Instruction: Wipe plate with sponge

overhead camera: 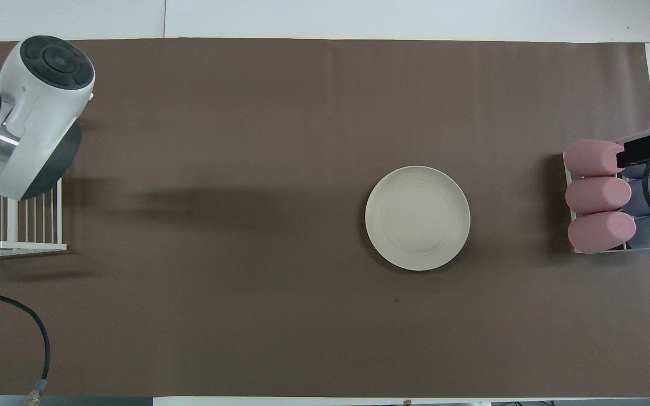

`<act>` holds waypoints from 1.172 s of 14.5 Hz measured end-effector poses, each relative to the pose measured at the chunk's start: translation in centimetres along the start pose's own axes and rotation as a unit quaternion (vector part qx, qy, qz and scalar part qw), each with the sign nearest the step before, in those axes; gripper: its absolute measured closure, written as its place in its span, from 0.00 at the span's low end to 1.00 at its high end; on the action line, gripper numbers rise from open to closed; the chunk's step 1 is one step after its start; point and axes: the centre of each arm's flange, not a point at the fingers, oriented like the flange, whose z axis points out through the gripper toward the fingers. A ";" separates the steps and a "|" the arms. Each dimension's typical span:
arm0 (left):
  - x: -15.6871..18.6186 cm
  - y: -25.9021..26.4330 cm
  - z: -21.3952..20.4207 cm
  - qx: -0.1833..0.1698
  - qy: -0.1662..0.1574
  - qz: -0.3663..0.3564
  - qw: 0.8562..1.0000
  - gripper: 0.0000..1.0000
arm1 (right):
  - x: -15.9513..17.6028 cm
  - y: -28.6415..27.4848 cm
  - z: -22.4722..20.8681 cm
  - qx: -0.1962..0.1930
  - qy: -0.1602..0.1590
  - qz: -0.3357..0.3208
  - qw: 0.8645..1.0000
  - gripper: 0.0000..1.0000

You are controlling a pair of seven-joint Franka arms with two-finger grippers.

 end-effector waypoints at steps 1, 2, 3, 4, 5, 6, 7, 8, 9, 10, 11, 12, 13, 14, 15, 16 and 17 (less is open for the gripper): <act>-0.2 -0.8 -1.4 -0.031 -0.001 -0.012 0.999 0.00 | 0.0 0.0 0.0 0.000 0.000 0.000 1.000 0.00; -0.3 -1.7 -2.8 -0.064 -0.004 -0.024 0.998 0.00 | 0.0 0.0 0.0 0.000 0.000 0.000 1.000 0.00; -0.4 -2.6 -4.1 -0.100 -0.009 -0.037 0.994 0.00 | 0.0 0.0 0.0 0.000 0.000 0.000 1.000 0.00; -0.6 -3.9 -5.0 -0.138 -0.017 -0.049 0.989 0.00 | 0.0 0.0 0.0 0.000 0.000 0.000 1.000 0.00; -0.8 -5.5 -5.5 -0.180 -0.026 -0.052 0.982 0.00 | 0.0 0.0 0.0 0.000 0.000 0.000 1.000 0.00; -1.1 -7.4 -6.0 -0.223 -0.031 -0.046 0.973 0.00 | 0.0 0.0 0.0 0.000 0.000 0.000 1.000 0.00; -1.6 -9.3 -6.6 -0.260 -0.031 -0.041 0.964 0.00 | 0.0 0.0 0.0 0.000 0.000 0.000 1.000 0.00; -2.1 -11.0 -7.5 -0.285 -0.025 -0.039 0.957 0.00 | 0.0 0.0 0.0 0.000 0.000 0.000 1.000 0.00; -3.0 -12.3 -8.5 -0.302 -0.019 -0.032 0.952 0.00 | 0.0 0.0 0.0 0.000 0.000 0.000 1.000 0.00; -4.0 -13.1 -9.6 -0.315 -0.019 -0.019 0.949 0.00 | 0.0 0.0 0.0 0.000 0.000 0.000 1.000 0.00; -5.1 -13.6 -10.6 -0.329 -0.020 -0.002 0.944 0.00 | 0.0 0.0 0.0 0.000 0.000 0.000 1.000 0.00; -6.2 -14.2 -11.5 -0.341 -0.022 0.015 0.940 0.00 | 0.0 0.0 0.0 0.000 0.000 0.000 1.000 0.00; -7.3 -14.8 -12.1 -0.345 -0.027 0.034 0.937 0.00 | 0.0 0.0 0.0 0.000 0.000 0.000 1.000 0.00; -8.2 -15.1 -12.3 -0.346 -0.033 0.052 0.936 0.00 | 0.0 0.0 0.0 0.000 0.000 0.000 1.000 0.00; -8.7 -15.2 -12.3 -0.347 -0.034 0.062 0.935 0.00 | 0.0 0.0 0.0 0.000 0.000 0.000 1.000 0.00; -9.0 -14.9 -11.9 -0.349 -0.038 0.068 0.934 0.00 | 0.0 0.0 0.0 0.000 -0.001 0.000 1.000 0.00; -9.1 -14.4 -11.5 -0.352 -0.042 0.071 0.933 0.00 | 0.0 0.0 0.0 0.000 -0.001 0.000 1.000 0.00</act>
